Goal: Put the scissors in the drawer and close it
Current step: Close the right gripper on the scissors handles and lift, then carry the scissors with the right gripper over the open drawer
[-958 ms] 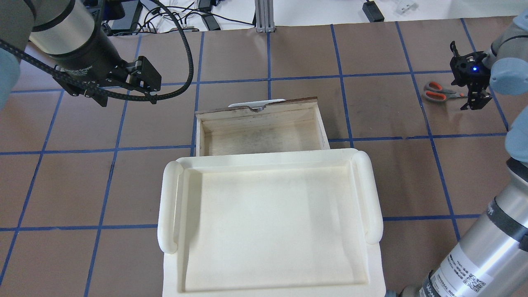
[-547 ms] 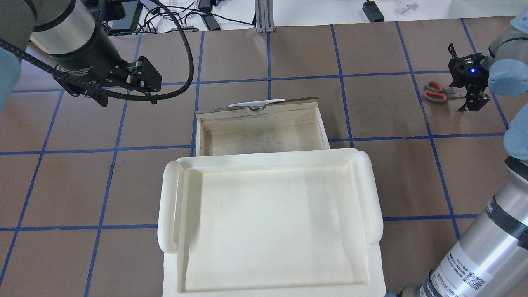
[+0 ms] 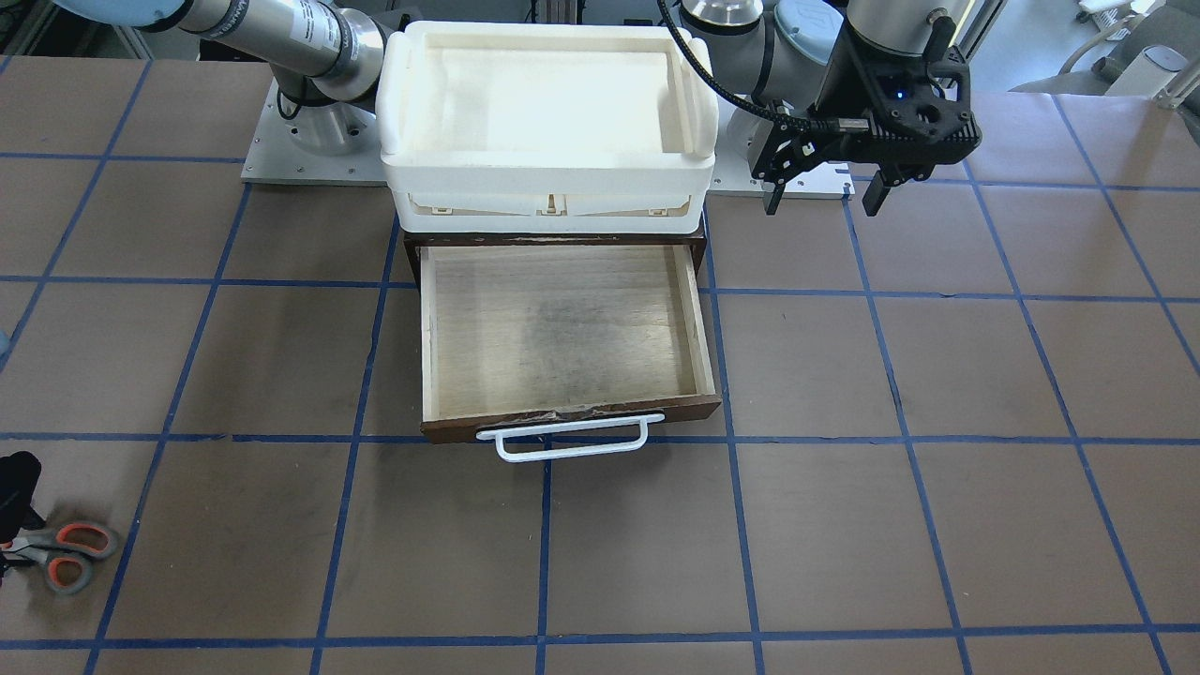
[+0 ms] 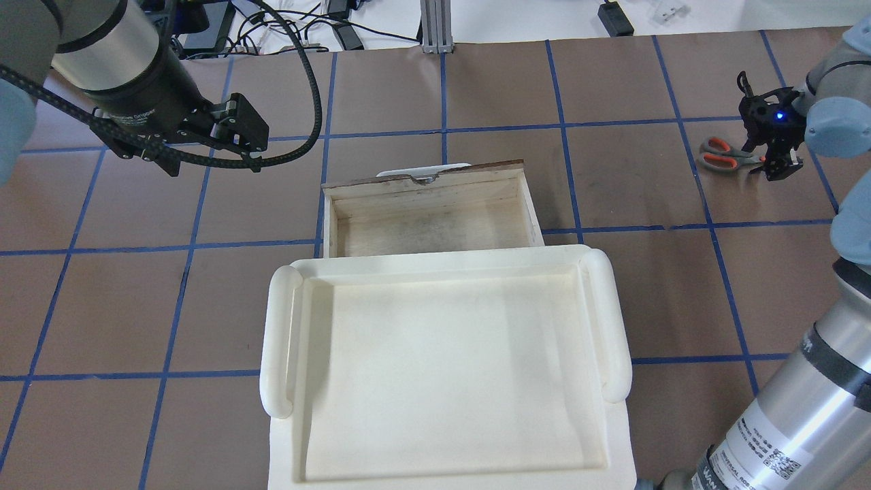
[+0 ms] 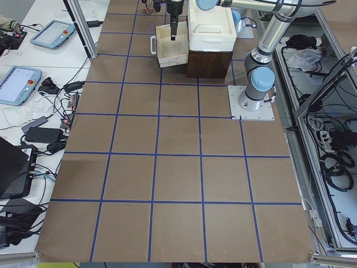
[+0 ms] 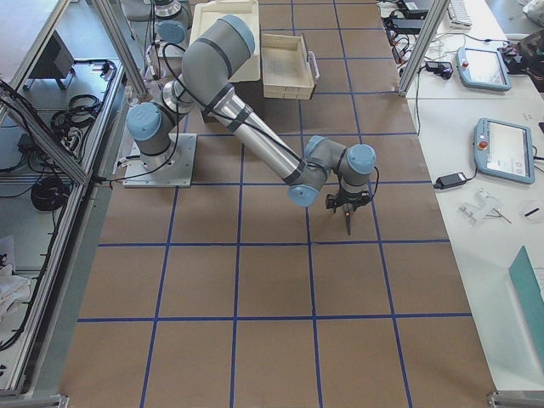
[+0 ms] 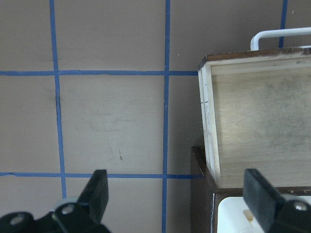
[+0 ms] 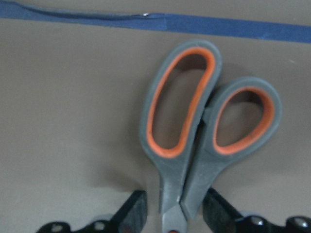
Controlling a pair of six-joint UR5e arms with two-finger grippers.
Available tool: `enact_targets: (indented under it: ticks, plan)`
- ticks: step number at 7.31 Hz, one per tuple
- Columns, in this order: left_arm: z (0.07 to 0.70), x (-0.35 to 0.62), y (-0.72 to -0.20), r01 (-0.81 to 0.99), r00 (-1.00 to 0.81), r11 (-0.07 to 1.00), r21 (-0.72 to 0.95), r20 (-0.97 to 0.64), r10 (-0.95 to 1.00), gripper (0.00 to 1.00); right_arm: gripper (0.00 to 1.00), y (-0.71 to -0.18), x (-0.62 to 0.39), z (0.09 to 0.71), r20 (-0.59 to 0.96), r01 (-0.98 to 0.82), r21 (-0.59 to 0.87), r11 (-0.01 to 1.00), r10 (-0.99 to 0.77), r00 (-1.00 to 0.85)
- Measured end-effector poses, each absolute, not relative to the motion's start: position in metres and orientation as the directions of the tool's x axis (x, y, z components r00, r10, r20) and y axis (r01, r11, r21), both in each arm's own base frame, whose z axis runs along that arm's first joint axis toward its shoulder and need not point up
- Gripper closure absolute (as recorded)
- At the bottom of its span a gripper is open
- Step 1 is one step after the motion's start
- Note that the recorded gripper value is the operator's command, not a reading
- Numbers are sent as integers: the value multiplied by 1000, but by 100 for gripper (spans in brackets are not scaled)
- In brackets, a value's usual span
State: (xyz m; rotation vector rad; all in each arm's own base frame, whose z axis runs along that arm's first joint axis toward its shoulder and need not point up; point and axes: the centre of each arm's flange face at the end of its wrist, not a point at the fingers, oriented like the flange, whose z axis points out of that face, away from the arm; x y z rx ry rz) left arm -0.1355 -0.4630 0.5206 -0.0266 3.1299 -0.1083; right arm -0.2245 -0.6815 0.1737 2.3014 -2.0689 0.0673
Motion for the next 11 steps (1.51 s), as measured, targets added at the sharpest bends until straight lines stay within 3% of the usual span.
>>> enact_targets:
  ticks: [6,11]
  plan:
    - [520,-138,-463,-12,-1000,997,-71,-7,-12,0,100,-687,-194,240,101,-984,34,-177,-979,180]
    - [522,-138,-461,-12,-1000,997,-72,-10,-12,0,100,-672,-35,333,73,-977,14,-215,-974,215]
